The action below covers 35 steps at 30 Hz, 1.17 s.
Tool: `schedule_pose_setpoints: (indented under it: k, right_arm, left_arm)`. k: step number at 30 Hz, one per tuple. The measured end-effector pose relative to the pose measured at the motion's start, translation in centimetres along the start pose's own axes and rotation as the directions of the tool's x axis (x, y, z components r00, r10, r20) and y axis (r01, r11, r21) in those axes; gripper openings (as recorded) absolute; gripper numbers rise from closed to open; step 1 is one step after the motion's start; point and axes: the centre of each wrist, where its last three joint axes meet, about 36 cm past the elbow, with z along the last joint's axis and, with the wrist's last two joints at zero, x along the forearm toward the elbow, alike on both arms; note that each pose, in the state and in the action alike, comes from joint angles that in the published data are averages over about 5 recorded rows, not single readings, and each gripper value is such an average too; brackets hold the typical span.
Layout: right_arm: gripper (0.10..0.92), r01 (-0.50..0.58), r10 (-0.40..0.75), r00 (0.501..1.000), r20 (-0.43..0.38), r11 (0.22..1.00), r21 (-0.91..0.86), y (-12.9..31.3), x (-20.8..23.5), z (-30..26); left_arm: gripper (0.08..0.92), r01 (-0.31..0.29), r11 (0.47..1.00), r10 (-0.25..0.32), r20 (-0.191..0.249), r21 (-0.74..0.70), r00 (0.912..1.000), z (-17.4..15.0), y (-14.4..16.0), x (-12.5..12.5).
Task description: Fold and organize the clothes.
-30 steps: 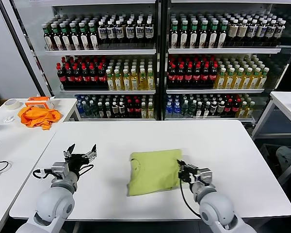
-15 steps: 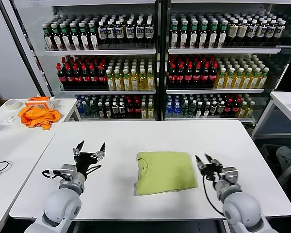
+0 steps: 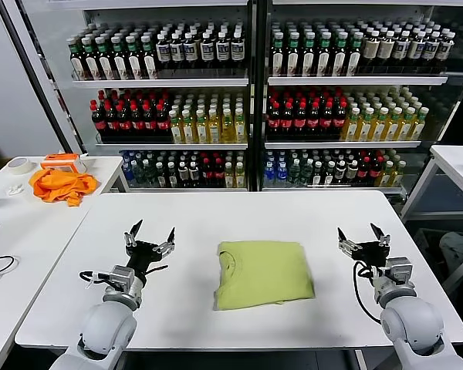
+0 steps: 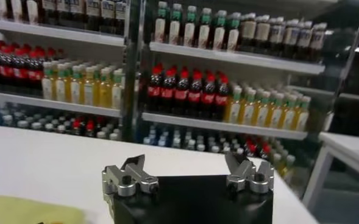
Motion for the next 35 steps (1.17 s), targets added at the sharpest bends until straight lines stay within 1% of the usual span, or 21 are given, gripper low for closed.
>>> schedule_pose_setpoints:
  k: [6,11,19,25,28,35]
  right_arm:
    - [0.823,-0.027,0.025,0.999,0.039,0.999,0.041,-1.0,-0.7,1.1]
    - [0.823,-0.031,0.027,0.998,0.062,0.998,0.061,-1.2,-0.8,1.6]
    - [0.823,-0.036,0.030,0.996,0.082,0.996,0.077,-1.1,-0.8,2.2]
    - [0.823,-0.033,0.025,0.996,0.091,0.995,0.094,-1.2,-0.6,2.7]
    - [0.823,-0.033,0.024,0.995,0.096,0.995,0.098,-1.1,-0.7,2.9]
    - [0.823,-0.036,0.024,0.994,0.107,0.994,0.105,-1.2,-0.7,3.1]
  left_arm:
    - [0.822,-0.010,0.999,0.012,0.036,-0.039,0.9993,0.0,-0.7,-0.4]
    - [0.823,-0.011,0.998,0.014,0.047,-0.063,0.9988,0.2,-0.7,-0.8]
    - [0.823,-0.015,0.995,0.022,0.072,-0.095,0.9972,0.3,-0.3,-1.1]
    - [0.822,-0.014,0.995,0.024,0.101,-0.100,0.9946,0.3,0.0,-1.2]
    - [0.823,-0.017,0.994,0.028,0.107,-0.105,0.9938,0.4,0.0,-1.3]
    - [0.823,-0.016,0.994,0.028,0.106,-0.111,0.9939,0.5,0.2,-1.6]
